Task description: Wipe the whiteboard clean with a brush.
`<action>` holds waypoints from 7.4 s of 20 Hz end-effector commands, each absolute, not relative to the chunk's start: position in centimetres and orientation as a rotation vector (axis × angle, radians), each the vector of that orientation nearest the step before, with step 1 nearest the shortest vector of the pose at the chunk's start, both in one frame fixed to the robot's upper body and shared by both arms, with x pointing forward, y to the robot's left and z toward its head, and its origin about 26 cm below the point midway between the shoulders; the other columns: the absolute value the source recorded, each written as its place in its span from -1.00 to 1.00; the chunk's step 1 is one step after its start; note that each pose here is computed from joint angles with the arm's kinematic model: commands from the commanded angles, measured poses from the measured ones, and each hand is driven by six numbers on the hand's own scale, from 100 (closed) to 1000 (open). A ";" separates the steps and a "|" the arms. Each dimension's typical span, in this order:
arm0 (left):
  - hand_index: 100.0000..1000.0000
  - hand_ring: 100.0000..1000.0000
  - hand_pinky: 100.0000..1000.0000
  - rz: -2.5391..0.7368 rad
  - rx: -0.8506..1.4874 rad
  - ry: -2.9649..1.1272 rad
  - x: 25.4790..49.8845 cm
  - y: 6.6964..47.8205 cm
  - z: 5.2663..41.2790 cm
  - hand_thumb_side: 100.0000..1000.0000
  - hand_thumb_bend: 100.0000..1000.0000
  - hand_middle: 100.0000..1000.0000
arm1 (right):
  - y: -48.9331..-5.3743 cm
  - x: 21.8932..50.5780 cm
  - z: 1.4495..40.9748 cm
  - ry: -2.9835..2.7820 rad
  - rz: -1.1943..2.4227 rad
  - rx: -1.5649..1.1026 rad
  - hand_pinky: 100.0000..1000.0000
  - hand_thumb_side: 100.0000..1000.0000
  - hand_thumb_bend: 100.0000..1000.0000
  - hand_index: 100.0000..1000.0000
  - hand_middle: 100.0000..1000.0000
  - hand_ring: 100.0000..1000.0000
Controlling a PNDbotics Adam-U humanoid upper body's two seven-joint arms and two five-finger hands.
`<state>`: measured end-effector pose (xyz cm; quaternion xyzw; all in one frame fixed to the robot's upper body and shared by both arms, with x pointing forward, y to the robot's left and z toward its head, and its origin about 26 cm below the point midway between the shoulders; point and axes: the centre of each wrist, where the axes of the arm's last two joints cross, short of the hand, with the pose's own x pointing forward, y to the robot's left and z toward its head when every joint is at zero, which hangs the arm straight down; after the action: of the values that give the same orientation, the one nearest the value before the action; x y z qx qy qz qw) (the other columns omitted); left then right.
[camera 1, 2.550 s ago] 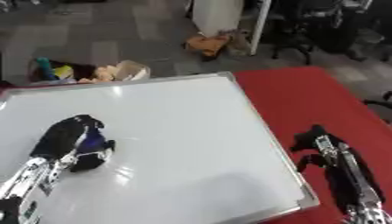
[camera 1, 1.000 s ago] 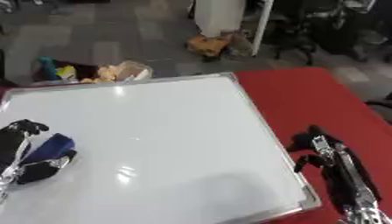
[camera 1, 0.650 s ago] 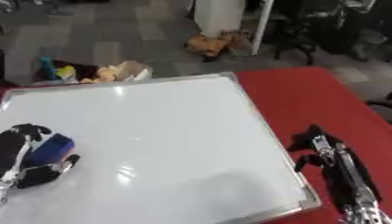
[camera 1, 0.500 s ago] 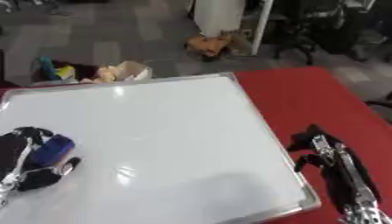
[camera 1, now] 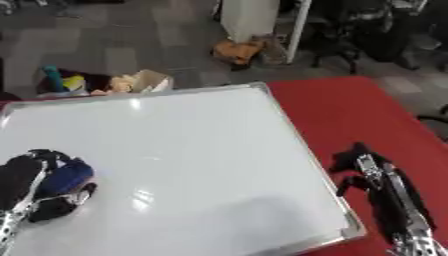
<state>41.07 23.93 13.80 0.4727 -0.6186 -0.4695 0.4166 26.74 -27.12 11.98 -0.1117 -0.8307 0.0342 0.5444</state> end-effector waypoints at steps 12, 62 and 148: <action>0.47 0.22 -0.30 -1.229 1.219 -1.608 42.2 21.7 15.5 0.03 0.14 0.04 | -27.2 26.6 12.8 -2.000 0.104 -0.272 -0.52 0.65 -1.00 0.11 -0.13 0.08; 0.44 0.00 -0.62 -1.248 1.243 -1.465 40.9 24.1 14.4 -0.07 0.17 -0.23 | -27.3 26.6 12.8 -1.994 0.108 -0.282 -0.52 0.64 -1.00 0.11 -0.13 0.07; 0.35 -0.04 -0.72 -0.883 1.344 -1.486 45.5 22.5 11.1 -0.44 -0.44 -0.31 | -26.9 26.6 12.6 -1.991 0.109 -0.265 -0.53 0.65 -1.00 0.11 -0.13 0.07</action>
<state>45.57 24.06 11.87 0.5620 -0.5986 -0.3349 0.4622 26.72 -26.81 11.84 -0.1093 -0.8278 0.0412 0.5487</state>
